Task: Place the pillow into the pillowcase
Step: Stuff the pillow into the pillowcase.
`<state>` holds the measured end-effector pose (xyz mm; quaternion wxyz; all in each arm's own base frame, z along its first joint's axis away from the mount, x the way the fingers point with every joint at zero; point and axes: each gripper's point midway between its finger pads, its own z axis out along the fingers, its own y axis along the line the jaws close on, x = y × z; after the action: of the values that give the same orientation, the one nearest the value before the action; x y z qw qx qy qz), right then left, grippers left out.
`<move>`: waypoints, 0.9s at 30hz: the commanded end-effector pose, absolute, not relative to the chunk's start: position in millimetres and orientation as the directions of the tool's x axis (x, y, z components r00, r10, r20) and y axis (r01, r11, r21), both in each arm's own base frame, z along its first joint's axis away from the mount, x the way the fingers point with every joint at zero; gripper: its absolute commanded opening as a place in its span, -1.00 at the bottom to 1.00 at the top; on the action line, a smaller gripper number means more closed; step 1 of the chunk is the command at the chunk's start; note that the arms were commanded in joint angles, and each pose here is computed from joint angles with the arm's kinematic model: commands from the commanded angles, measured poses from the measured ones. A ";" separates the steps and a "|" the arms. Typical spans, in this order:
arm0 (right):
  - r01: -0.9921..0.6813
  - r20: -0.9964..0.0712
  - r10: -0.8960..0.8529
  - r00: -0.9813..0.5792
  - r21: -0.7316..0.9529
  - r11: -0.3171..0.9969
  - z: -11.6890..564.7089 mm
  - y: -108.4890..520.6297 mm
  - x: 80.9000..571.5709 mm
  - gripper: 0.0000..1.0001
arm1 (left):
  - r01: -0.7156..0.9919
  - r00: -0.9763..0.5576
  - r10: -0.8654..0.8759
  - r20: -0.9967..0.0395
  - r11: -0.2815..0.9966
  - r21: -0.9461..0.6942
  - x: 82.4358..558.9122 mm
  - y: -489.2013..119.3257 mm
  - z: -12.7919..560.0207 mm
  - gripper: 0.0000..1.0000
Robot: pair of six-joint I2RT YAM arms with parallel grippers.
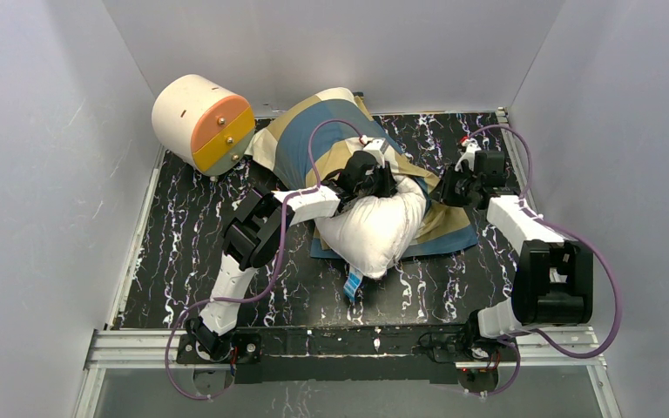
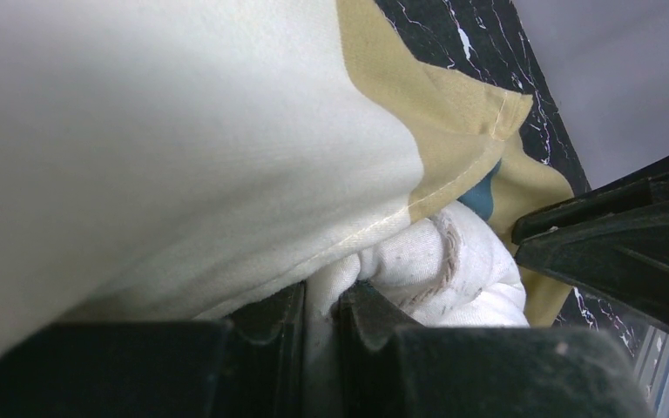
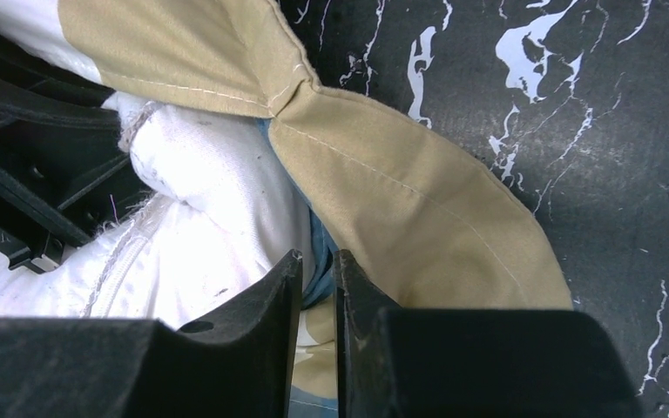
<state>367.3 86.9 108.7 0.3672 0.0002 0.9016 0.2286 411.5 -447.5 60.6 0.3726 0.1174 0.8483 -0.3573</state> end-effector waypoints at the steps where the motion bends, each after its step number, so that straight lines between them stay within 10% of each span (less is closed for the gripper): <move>1: -0.207 -0.675 0.152 -0.722 0.421 0.883 107.7 95.4 372.7 -0.46 | 0.166 -0.935 0.121 -0.334 0.980 -0.110 354.7 -274.6 -126.3 -1.00; 21: -0.207 -0.588 0.080 -0.805 0.404 0.891 47.6 122.2 381.9 -0.32 | 0.164 -0.931 0.113 -0.346 0.979 -0.124 355.0 -277.6 -119.5 -1.00; 23: -0.187 -0.568 0.078 -0.819 0.394 0.900 39.9 121.1 382.3 -0.43 | 0.164 -0.931 0.112 -0.348 0.979 -0.121 355.2 -277.1 -119.4 -1.00; 25: -0.175 -0.563 0.081 -0.822 0.386 0.906 38.2 119.4 383.3 -0.97 | 0.164 -0.930 0.113 -0.350 0.979 -0.119 355.6 -276.6 -118.6 -1.00; 27: -0.162 -0.573 0.085 -0.815 0.366 0.917 49.1 114.9 384.2 -0.97 | 0.165 -0.928 0.114 -0.354 0.979 -0.117 357.1 -277.0 -117.5 -1.00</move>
<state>375.2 119.1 38.1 0.2918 -0.0227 0.9283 0.2292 411.8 -442.9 60.6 0.3721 0.1154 0.8514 -0.3512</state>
